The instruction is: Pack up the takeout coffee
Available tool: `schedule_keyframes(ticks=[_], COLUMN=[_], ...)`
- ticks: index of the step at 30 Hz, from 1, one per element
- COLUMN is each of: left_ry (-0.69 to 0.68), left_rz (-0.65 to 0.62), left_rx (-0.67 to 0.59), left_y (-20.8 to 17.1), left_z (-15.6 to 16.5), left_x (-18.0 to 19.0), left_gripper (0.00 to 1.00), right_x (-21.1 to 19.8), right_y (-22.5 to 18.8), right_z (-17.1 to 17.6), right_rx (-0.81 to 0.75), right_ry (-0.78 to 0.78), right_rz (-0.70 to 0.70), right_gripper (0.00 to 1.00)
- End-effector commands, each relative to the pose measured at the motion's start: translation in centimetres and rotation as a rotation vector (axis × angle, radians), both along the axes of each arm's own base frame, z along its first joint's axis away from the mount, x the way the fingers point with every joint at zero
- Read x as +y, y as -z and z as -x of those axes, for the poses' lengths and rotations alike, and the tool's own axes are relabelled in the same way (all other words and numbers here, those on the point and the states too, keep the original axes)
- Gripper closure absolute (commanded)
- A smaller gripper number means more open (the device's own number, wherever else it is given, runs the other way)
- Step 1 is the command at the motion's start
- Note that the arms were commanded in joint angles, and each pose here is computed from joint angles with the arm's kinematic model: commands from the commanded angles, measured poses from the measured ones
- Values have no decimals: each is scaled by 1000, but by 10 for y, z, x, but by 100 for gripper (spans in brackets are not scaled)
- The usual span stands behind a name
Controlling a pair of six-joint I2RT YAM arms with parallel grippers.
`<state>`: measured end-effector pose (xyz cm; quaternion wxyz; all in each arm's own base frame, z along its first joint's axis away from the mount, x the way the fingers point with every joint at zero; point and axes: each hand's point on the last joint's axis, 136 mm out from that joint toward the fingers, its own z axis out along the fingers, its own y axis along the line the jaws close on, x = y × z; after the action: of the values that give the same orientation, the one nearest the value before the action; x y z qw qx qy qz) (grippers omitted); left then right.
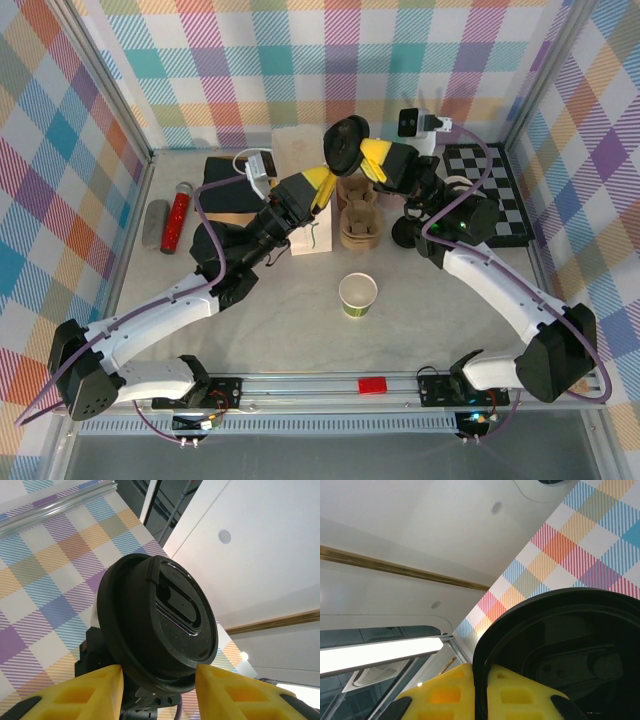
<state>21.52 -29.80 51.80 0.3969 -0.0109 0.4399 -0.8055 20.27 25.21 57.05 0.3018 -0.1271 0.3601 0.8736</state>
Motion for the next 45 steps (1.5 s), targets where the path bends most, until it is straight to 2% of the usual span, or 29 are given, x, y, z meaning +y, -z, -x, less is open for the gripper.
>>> schedule_keyframes(ticks=[1,21,45], left_ry=[19,13,9], left_rz=[97,144,195], left_rx=[-61,-70,-86], left_y=[-27,-31,-36], left_z=[15,17,20], left_x=[12,20,29], left_gripper=[59,66,68], right_x=[-10,-3,10], right_y=[-10,6,31], right_z=[18,10,0], right_rx=[-69,-19,58], right_ry=[12,12,11], right_rz=[-49,-36,-19], right_gripper=[90,90,91])
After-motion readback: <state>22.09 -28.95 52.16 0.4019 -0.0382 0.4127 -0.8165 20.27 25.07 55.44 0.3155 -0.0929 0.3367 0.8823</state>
